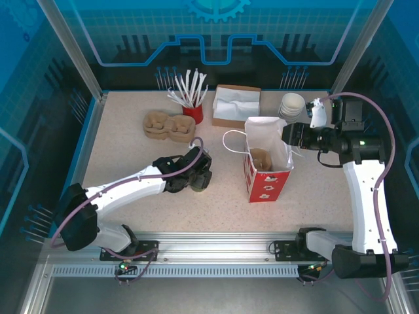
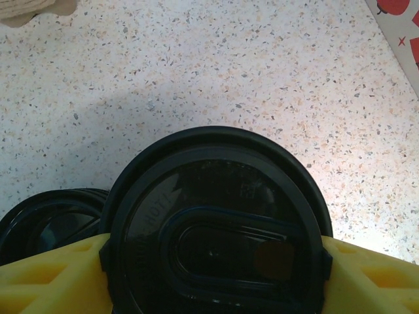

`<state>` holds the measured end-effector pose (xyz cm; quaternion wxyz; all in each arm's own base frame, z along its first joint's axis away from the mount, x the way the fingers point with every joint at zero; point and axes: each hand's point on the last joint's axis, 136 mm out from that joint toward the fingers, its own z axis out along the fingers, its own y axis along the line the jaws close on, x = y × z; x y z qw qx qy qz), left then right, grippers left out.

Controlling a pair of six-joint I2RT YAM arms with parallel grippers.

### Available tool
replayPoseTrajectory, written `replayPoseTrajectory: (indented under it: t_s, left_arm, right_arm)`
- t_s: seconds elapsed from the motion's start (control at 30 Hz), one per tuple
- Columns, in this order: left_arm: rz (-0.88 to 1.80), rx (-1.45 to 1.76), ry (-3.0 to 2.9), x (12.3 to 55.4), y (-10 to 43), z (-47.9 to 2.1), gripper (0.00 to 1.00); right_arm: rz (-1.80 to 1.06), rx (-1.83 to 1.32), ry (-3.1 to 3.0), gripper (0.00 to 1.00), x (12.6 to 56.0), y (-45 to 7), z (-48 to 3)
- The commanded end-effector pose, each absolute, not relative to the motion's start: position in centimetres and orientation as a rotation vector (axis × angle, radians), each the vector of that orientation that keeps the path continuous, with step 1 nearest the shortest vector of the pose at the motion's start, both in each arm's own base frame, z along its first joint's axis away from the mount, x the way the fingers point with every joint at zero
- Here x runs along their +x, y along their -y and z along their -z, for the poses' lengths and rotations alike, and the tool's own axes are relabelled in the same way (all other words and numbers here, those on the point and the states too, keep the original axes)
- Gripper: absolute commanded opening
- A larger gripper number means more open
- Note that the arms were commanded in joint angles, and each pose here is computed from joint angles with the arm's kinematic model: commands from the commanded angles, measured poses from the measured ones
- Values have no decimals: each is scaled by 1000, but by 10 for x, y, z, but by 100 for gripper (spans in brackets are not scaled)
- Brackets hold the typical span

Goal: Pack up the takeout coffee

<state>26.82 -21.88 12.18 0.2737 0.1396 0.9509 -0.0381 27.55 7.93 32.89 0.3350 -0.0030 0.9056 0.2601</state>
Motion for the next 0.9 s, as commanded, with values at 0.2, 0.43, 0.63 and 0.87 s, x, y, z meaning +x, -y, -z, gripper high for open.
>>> replayPoseTrajectory:
  t_s: [0.2, 0.43, 0.63, 0.87]
  left_arm:
    - [51, 391, -2699, 248, 210, -84, 69]
    - [64, 392, -2703, 248, 212, -85, 68]
    - [153, 395, -2677, 249, 222, -99, 66]
    - [206, 415, -2671, 249, 231, -106, 65]
  right_arm:
    - [-620, -340, -2235, 53, 304, -89, -348]
    - [-558, -565, -2198, 58, 330, -93, -351]
    - [-503, -762, -2153, 64, 352, -99, -342]
    - [-421, -1030, -2167, 68, 371, -106, -310]
